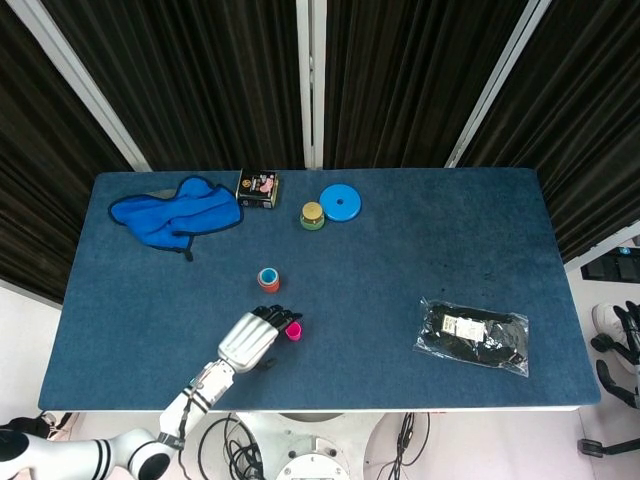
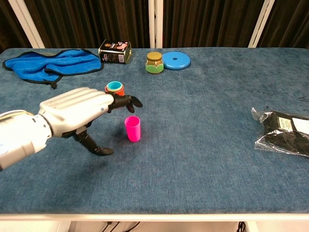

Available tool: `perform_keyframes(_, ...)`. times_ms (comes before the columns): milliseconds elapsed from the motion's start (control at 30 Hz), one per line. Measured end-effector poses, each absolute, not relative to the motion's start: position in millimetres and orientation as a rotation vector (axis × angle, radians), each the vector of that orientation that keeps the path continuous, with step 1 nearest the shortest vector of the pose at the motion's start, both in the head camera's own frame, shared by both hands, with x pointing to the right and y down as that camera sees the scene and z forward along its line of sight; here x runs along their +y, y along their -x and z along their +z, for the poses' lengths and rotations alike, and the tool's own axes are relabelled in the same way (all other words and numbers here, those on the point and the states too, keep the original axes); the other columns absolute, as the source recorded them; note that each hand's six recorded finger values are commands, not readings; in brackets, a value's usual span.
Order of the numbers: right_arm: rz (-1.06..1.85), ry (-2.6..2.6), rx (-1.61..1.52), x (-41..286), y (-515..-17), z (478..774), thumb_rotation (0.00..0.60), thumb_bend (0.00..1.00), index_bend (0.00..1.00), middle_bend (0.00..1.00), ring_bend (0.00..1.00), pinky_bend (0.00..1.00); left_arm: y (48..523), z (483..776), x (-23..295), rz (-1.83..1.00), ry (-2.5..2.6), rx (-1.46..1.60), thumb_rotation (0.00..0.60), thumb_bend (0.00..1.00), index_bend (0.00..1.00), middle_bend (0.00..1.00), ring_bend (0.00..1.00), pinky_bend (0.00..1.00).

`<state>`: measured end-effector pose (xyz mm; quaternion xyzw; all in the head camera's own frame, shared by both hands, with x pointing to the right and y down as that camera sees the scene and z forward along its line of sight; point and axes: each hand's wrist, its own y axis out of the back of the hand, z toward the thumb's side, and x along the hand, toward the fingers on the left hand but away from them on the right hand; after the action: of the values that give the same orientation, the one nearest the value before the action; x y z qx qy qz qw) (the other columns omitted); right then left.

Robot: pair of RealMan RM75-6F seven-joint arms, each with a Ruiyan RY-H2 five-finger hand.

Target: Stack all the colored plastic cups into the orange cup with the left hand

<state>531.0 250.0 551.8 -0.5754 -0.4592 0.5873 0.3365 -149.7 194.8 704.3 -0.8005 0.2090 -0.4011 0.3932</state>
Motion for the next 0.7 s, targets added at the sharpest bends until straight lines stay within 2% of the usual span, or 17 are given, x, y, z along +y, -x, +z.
perform_keyframes(133, 1.538, 1.506, -1.196, 250, -532, 554, 0.6, 0.33, 0.0, 0.0, 0.0, 0.0, 143, 706, 190, -1.003, 2.029, 0.524, 0.6, 0.17, 0.19, 0.23, 0.2, 0.33)
perform_keyframes(367, 1.539, 1.507, -1.198, 250, -534, 554, 0.6, 0.33, 0.0, 0.0, 0.0, 0.0, 126, 713, 182, -0.986, 2.022, 0.48, 0.6, 0.22, 0.32, 0.34, 0.32, 0.38)
perform_keyframes(533, 1.542, 1.505, -1.201, 250, -536, 554, 0.6, 0.33, 0.0, 0.0, 0.0, 0.0, 122, 719, 175, -1.004, 2.004, 0.471, 0.6, 0.26, 0.37, 0.37, 0.39, 0.38)
perform_keyframes(700, 1.544, 1.504, -1.205, 250, -538, 555, 0.6, 0.33, 0.0, 0.0, 0.0, 0.0, 121, 719, 172, -1.001, 1.989, 0.491, 0.6, 0.28, 0.44, 0.44, 0.48, 0.41)
